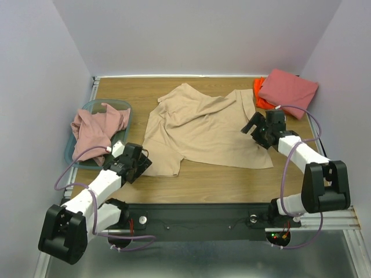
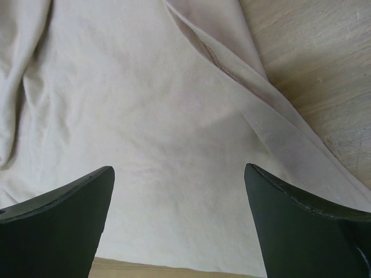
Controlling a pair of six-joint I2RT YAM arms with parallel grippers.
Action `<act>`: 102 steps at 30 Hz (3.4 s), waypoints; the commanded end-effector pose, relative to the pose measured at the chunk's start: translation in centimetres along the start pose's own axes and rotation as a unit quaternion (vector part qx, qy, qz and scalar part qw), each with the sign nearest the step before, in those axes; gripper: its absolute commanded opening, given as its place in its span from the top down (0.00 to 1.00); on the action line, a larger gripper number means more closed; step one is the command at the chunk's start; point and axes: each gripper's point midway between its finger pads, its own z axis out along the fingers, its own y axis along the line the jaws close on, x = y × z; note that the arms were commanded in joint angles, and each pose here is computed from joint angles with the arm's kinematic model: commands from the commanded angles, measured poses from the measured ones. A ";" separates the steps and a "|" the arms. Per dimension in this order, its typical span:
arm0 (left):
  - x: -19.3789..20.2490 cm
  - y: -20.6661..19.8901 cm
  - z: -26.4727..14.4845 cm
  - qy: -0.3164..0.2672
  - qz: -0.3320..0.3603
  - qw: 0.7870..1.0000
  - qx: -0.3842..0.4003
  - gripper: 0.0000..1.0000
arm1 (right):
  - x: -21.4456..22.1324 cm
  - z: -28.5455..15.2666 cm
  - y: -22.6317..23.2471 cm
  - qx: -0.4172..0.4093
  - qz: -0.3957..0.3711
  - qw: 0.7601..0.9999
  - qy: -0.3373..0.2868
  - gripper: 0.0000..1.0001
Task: Fold and stack the t-shirts
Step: Flatten the tshirt out
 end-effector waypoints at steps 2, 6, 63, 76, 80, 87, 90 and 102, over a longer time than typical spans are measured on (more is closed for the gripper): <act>0.5 1.1 0.7 0.009 0.010 0.999 -0.038 0.23 | -3.2 -2.5 2.5 -0.034 -0.005 0.998 -0.044 0.00; 0.3 0.4 1.0 0.007 0.023 0.999 -0.030 0.39 | -3.7 -3.2 1.8 -0.018 -0.003 0.998 -0.061 0.00; -0.7 -1.1 -0.5 -0.033 0.034 0.997 0.059 1.00 | 7.6 -0.9 -14.4 0.225 0.097 0.967 0.068 0.80; -8.0 -9.9 -10.9 -0.120 0.023 0.968 0.218 1.00 | -7.8 -9.2 -4.3 0.056 0.011 0.982 -0.181 1.00; -11.9 -13.2 -17.9 -0.176 0.022 0.940 0.291 1.00 | -13.1 -16.5 -0.3 -0.006 0.007 0.958 -0.287 1.00; -18.7 -15.9 -31.9 -0.283 0.015 0.882 0.376 1.00 | -20.1 -33.0 4.5 -0.077 0.030 0.887 -0.454 1.00; -21.1 -15.9 -38.6 -0.329 0.006 0.848 0.414 1.00 | -21.6 -39.5 5.9 -0.103 0.033 0.856 -0.505 1.00; -23.8 -13.0 -60.8 -0.444 0.027 0.696 0.564 1.00 | -21.3 -58.6 6.5 -0.159 0.038 0.751 -0.639 1.00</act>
